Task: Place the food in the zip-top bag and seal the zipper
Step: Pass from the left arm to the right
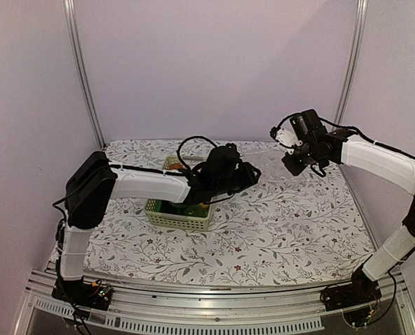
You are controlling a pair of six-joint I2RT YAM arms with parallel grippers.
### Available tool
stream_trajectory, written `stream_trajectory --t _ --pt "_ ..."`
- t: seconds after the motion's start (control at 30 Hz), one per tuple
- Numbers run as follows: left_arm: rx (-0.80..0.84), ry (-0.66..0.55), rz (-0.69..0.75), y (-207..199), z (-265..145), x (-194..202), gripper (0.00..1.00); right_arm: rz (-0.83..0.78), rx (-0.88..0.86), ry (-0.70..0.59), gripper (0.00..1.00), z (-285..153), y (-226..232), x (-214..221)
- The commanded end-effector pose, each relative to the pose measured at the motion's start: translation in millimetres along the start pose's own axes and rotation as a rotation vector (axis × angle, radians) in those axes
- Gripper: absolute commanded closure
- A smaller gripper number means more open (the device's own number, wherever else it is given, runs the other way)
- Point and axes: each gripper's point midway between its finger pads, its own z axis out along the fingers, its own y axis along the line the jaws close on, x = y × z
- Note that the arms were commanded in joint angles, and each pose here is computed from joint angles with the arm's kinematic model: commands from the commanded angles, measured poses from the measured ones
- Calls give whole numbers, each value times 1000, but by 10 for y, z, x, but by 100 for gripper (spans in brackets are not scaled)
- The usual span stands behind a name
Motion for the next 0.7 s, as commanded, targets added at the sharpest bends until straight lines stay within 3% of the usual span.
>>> stream_trajectory --t 0.0,0.1,0.17,0.2,0.3,0.47,0.67 --pt "81 -37 194 -325 -166 -262 55 35 15 -3 100 96 -95 -32" --pt "105 -45 304 -444 -332 -327 44 55 27 -9 100 154 -196 -29" --pt "136 -43 367 -494 -471 -336 27 61 26 -7 100 208 -223 -17" --pt "147 -44 398 -506 -544 -343 24 63 25 -8 100 230 -228 -14" --pt "128 -58 470 -468 -756 -418 22 65 21 4 100 313 -231 33" --pt "-119 -53 512 54 -1007 -705 21 90 11 42 100 463 -298 177" --pt "-374 80 517 806 -1342 -996 24 124 24 45 100 439 -458 256"
